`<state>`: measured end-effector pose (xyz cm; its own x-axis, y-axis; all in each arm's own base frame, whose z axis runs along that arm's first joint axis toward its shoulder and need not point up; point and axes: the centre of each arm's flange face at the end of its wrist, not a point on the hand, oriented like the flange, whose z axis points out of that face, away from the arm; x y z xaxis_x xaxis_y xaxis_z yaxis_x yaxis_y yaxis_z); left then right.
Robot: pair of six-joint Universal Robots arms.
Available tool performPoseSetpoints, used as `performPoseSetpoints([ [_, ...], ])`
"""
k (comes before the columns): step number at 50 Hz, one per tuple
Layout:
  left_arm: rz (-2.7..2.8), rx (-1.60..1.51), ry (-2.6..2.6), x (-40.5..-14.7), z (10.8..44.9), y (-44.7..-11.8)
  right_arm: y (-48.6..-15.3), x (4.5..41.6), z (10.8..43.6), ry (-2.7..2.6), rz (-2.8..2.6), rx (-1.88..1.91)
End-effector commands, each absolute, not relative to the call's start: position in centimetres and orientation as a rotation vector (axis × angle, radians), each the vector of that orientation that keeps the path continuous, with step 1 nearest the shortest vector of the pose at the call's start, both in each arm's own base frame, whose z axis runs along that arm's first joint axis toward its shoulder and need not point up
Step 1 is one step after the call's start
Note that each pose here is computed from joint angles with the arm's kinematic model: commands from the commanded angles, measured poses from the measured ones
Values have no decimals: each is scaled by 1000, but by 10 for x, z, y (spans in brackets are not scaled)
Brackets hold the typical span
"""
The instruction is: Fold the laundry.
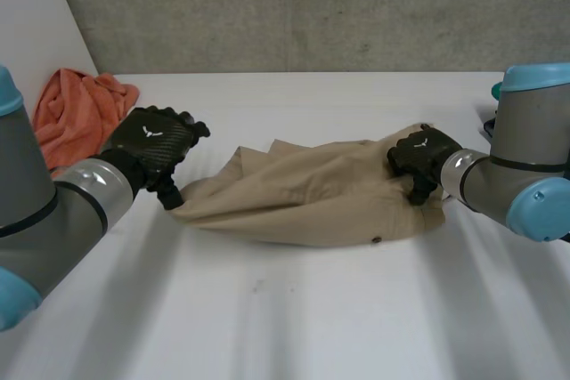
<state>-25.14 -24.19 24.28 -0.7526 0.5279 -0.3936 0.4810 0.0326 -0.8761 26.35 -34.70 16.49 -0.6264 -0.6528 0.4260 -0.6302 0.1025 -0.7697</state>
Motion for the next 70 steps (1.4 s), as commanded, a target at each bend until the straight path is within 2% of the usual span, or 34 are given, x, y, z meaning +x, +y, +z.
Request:
performPoseSetpoints([
  [1, 1858, -1104, -2200, -252, 249, -227, -343, 262, 163, 2318, -1602, -1315],
  [16, 2177, -896, -2073, -236, 294, -237, -309, 256, 201, 2254, -1699, -1402],
  [22, 2388, -739, -2061, -217, 317, -255, -301, 255, 204, 2234, -1710, -1468],
  [26, 2421, -756, -2139, -212, 306, -279, -301, 255, 201, 2236, -1705, -1494],
  [29, 2421, -877, -2245, -212, 286, -296, -303, 255, 197, 2253, -1693, -1507],
  [32, 2489, -895, -2356, -197, 276, -327, -304, 255, 194, 2273, -1689, -1502],
  [35, 2460, -920, -2417, -191, 265, -341, -304, 254, 193, 2279, -1685, -1499],
  [39, 2262, -980, -2397, -201, 246, -332, -302, 257, 193, 2272, -1687, -1496],
  [44, 2109, -876, -2346, -208, 245, -311, -303, 257, 197, 2263, -1707, -1486],
  [50, 1772, -997, -2172, -233, 233, -249, -303, 256, 203, 2258, -1727, -1478],
  [54, 1615, -1076, -2111, -243, 218, -225, -303, 254, 205, 2261, -1734, -1482],
  [60, 1536, -1132, -2171, -254, 183, -231, -298, 253, 206, 2267, -1707, -1477],
  [70, 1673, -1131, -2214, -276, 160, -267, -291, 256, 202, 2255, -1673, -1506],
])
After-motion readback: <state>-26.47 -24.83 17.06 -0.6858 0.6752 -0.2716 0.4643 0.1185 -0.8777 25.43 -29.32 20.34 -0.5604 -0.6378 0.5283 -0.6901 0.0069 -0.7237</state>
